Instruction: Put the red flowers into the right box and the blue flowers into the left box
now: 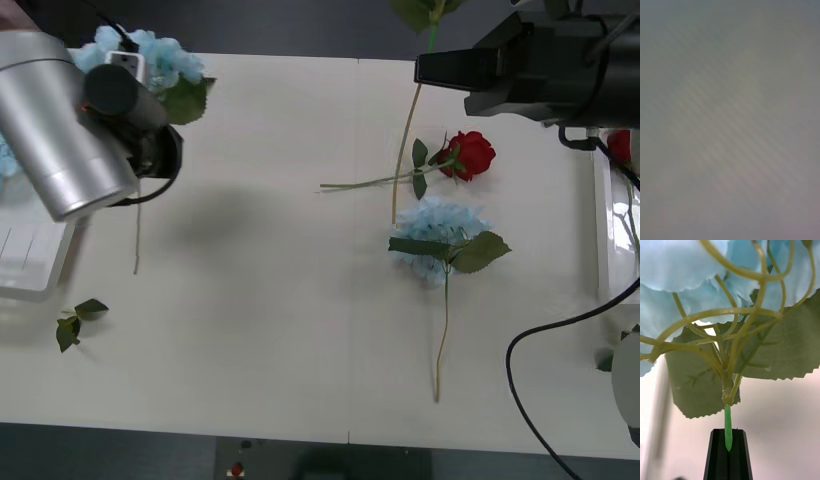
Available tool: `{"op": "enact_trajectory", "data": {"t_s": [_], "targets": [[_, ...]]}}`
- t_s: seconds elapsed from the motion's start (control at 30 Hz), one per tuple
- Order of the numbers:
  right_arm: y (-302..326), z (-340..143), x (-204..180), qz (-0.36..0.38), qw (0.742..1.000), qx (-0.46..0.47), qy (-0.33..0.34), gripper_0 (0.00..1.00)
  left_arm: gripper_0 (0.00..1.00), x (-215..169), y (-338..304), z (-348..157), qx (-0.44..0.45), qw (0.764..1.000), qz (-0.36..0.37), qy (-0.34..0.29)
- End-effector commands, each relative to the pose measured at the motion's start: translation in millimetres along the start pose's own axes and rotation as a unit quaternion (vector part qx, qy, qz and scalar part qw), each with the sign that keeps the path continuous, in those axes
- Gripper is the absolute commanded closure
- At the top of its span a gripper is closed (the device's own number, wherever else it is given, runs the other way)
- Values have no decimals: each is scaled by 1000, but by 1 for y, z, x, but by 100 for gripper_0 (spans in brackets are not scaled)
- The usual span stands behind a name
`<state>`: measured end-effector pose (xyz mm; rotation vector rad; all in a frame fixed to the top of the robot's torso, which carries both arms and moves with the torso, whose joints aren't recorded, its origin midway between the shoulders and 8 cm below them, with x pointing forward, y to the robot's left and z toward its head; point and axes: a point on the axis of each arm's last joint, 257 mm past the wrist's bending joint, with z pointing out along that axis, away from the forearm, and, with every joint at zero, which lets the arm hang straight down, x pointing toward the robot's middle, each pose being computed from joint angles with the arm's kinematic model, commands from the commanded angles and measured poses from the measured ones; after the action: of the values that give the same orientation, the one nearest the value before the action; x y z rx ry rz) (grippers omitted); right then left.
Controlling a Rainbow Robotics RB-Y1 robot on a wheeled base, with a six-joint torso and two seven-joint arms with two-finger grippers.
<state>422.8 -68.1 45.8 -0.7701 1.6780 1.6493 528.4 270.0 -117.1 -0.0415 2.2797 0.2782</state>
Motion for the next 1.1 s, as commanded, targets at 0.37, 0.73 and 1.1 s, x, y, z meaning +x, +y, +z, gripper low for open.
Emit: {"op": "enact_trajectory", "data": {"t_s": [0.37,0.73,1.1], "targets": [[28,60,-22,-36,999,-32,-5,100,100,-13,230,29,-173,984,-34,13],[29,75,-14,-34,999,-37,6,100,98,12,296,70,-189,981,-32,24],[29,73,-10,-35,999,-37,15,100,22,20,276,94,-132,991,-10,-17]]}}
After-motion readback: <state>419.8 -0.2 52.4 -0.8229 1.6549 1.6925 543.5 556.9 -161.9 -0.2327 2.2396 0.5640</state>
